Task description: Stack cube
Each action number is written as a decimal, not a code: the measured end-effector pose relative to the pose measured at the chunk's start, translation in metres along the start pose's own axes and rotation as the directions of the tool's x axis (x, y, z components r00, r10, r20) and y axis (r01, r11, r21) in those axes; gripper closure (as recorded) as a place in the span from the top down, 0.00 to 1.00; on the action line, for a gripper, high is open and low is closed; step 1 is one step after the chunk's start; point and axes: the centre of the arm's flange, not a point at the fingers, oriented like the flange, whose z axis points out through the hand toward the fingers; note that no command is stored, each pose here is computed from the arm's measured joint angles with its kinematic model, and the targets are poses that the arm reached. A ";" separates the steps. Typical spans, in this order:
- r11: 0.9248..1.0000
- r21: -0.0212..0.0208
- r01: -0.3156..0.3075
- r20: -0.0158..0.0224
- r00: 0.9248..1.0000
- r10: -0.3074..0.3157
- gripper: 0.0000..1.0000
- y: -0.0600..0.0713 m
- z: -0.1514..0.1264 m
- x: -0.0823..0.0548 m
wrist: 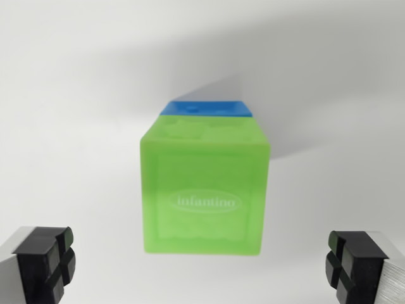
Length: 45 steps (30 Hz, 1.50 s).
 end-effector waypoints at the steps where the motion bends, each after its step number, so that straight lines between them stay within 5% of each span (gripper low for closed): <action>1: 1.000 0.001 0.000 0.000 1.000 0.000 1.00 0.000 -0.004 0.000; 45: 1.000 0.000 -0.001 -0.004 1.000 0.001 1.00 0.000 -0.182 0.000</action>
